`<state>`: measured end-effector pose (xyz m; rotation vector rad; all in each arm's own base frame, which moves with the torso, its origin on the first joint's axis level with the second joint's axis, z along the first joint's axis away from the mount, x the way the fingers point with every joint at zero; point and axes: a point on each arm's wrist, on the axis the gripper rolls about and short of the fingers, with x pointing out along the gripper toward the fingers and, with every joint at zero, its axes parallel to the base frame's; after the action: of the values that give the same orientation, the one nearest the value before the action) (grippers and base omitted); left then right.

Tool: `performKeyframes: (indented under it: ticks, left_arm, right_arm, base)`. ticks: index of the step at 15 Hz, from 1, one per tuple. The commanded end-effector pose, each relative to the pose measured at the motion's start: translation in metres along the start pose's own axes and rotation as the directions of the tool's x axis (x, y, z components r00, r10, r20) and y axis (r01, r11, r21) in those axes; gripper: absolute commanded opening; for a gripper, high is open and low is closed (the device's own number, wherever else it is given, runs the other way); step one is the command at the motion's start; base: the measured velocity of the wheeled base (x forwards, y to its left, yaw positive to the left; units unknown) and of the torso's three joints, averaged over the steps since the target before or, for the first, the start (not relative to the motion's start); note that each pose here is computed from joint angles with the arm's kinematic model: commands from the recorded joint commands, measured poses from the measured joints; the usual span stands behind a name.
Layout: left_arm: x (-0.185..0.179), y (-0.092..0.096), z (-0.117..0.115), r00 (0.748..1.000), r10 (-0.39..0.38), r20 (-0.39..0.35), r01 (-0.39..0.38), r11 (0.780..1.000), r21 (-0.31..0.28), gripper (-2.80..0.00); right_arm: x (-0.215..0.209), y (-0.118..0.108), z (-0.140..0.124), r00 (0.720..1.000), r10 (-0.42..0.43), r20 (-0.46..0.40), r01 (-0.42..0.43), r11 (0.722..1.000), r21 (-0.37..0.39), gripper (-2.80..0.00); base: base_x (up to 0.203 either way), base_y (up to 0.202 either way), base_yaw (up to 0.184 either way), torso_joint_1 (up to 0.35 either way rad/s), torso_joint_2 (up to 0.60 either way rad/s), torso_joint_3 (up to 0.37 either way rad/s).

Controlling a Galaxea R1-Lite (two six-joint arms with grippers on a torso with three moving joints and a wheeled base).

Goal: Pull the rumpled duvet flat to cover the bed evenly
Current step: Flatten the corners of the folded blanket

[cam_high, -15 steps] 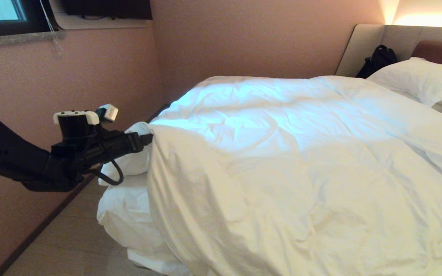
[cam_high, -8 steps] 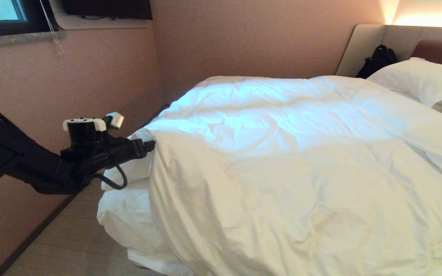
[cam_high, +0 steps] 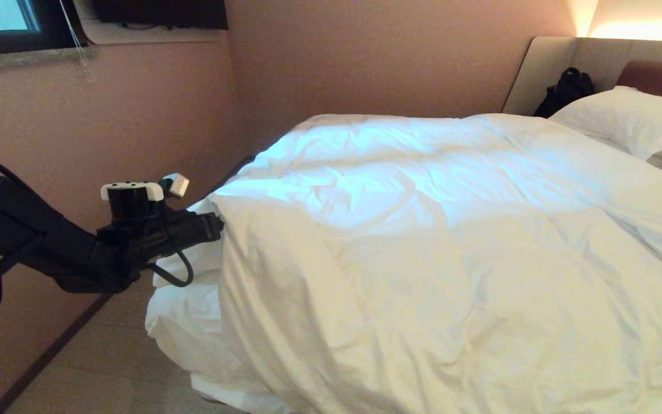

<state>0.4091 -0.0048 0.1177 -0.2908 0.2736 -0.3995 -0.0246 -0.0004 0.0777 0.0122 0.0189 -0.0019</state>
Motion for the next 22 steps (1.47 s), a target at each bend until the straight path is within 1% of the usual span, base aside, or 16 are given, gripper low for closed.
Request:
performKeyframes:
  ticks: [1,3,7,10,12,14,15,16,18,20,22]
  left_arm:
    - [0.000,0.000,0.001,1.000,-0.004,0.005,0.004,1.000,0.001,-2.80]
    - [-0.003,-0.003,0.006,1.000,-0.005,0.018,0.005,1.000,0.009,-2.80]
    - [-0.016,-0.012,0.024,0.998,-0.006,0.059,0.004,0.999,0.041,-2.80]
    - [-0.047,-0.029,0.054,0.990,-0.017,0.143,0.006,0.997,0.080,-2.80]
    - [-0.069,-0.039,0.071,0.986,-0.014,0.168,-0.001,0.996,0.090,-2.80]
    - [-0.088,-0.048,0.081,0.990,0.002,0.140,-0.013,0.997,0.079,-2.80]
    - [-0.095,-0.052,0.083,0.994,0.014,0.105,-0.024,0.996,0.092,-2.80]
    - [-0.098,-0.054,0.084,0.996,0.019,0.091,-0.030,0.993,0.114,-2.80]
    - [-0.109,-0.060,0.082,0.999,0.042,0.024,-0.046,0.977,0.206,-2.80]
    - [-0.117,-0.064,0.083,0.998,0.055,-0.014,-0.050,0.970,0.239,-2.80]
    - [-0.122,-0.066,0.085,0.997,0.071,-0.031,-0.061,0.967,0.248,-2.80]
  right_arm:
    - [0.000,0.000,0.000,1.000,0.000,0.000,0.000,1.000,0.000,-2.80]
    - [0.000,0.000,0.000,1.000,0.000,-0.001,0.000,1.000,0.000,-2.80]
    - [0.000,0.000,0.000,1.000,0.000,0.001,0.000,1.000,0.000,-2.80]
    - [0.000,0.000,0.000,1.000,0.000,0.000,0.000,1.000,0.000,-2.80]
    - [0.000,0.000,0.000,1.000,0.000,-0.001,0.000,1.000,0.000,-2.80]
    - [0.000,0.000,0.000,1.000,0.000,0.000,0.000,1.000,0.000,-2.80]
    - [0.000,0.000,0.000,1.000,0.000,0.001,0.000,1.000,0.000,-2.80]
    - [0.000,0.000,0.000,1.000,0.000,0.001,0.000,1.000,0.000,-2.80]
    - [0.000,0.000,0.000,1.000,0.000,0.001,0.000,1.000,0.000,-2.80]
    - [0.000,0.000,0.000,1.000,0.000,0.001,0.000,1.000,0.000,-2.80]
    - [0.000,0.000,0.000,1.000,0.000,0.000,0.000,1.000,0.000,-2.80]
  base:
    - [0.000,0.000,0.000,0.000,0.00,0.000]
    - [0.000,0.000,0.000,0.000,0.00,0.000]
    - [0.000,0.000,0.000,0.000,0.00,0.000]
    - [0.000,0.000,0.000,0.000,0.00,0.000]
    - [0.000,0.000,0.000,0.000,0.00,0.000]
    - [0.000,0.000,0.000,0.000,0.00,0.000]
    - [0.000,0.000,0.000,0.000,0.00,0.000]
    - [0.000,0.000,0.000,0.000,0.00,0.000]
    - [0.000,0.000,0.000,0.000,0.00,0.000]
    - [0.000,0.000,0.000,0.000,0.00,0.000]
    - [0.000,0.000,0.000,0.000,0.00,0.000]
